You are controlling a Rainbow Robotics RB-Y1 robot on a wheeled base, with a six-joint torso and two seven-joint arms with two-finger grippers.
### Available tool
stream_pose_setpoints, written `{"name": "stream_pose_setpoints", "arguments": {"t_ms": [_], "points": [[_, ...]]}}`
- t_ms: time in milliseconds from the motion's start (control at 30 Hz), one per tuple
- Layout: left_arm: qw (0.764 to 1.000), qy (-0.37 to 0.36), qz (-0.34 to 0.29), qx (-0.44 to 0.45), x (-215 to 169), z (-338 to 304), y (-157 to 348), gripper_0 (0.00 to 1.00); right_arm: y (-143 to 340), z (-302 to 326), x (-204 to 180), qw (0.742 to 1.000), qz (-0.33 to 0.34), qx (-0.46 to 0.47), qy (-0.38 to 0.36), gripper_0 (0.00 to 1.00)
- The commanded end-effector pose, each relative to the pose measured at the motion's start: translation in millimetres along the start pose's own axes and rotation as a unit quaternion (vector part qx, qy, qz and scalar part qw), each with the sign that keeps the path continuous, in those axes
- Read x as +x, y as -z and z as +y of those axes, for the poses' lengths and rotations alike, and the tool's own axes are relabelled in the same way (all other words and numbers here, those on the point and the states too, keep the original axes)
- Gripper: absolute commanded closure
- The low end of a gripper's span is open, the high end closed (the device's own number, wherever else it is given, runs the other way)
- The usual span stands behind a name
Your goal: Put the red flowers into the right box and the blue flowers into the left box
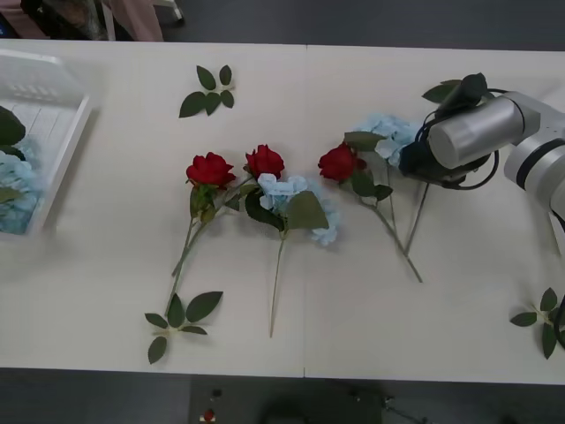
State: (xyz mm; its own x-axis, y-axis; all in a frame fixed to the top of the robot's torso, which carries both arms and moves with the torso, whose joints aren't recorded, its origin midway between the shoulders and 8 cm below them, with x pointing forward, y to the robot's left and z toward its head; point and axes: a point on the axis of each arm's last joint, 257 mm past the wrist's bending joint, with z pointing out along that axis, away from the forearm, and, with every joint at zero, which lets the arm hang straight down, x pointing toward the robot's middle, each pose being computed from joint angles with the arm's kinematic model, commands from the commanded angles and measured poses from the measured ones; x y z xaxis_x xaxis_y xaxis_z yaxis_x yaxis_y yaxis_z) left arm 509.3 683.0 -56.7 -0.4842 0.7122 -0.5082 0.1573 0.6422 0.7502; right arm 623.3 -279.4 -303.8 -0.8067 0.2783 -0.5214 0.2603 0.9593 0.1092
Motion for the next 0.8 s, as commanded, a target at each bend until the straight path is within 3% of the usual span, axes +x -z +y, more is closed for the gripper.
{"name": "stream_pose_setpoints", "arguments": {"t_ms": [33, 233, 267, 367, 467, 633, 800], "points": [[0.997, -0.003, -0.073, -0.031, -61.9, 40.5, 38.4, 0.0, -0.4, 4.6, -8.3, 1.0, -0.008, 0.004, 0.005, 1.0], [0.988, 0.023, -0.152, 0.033, -130.0, 3.8, 60.0, 0.0, 2.5, 3.6, -15.6, 1.0, -0.013, 0.006, 0.008, 1.0], [0.975, 0.044, -0.2, 0.083, -167.3, -29.0, 72.2, 0.0, 4.4, 1.5, -18.0, 1.0, -0.013, 0.008, 0.008, 1.0], [0.95, 0.062, -0.269, 0.148, -225.3, -86.0, 91.6, 0.0, 10.3, -3.4, -27.8, 1.0, -0.017, 0.01, 0.01, 1.0], [0.925, 0.089, -0.3, 0.216, -262.9, -149.4, 95.6, 0.0, 23.3, -7.2, -47.2, 0.999, -0.025, 0.009, 0.02, 1.0], [0.872, 0.181, -0.293, 0.348, -278.0, -255.4, 93.8, 0.0, 78.6, -27.8, -102.6, 0.998, -0.028, 0.004, 0.055, 1.0], [0.865, 0.168, -0.225, 0.416, -262.4, -339.1, 74.3, 0.0, 158.8, -100.1, -156.0, 0.987, -0.021, 0.053, 0.153, 1.0]]}}
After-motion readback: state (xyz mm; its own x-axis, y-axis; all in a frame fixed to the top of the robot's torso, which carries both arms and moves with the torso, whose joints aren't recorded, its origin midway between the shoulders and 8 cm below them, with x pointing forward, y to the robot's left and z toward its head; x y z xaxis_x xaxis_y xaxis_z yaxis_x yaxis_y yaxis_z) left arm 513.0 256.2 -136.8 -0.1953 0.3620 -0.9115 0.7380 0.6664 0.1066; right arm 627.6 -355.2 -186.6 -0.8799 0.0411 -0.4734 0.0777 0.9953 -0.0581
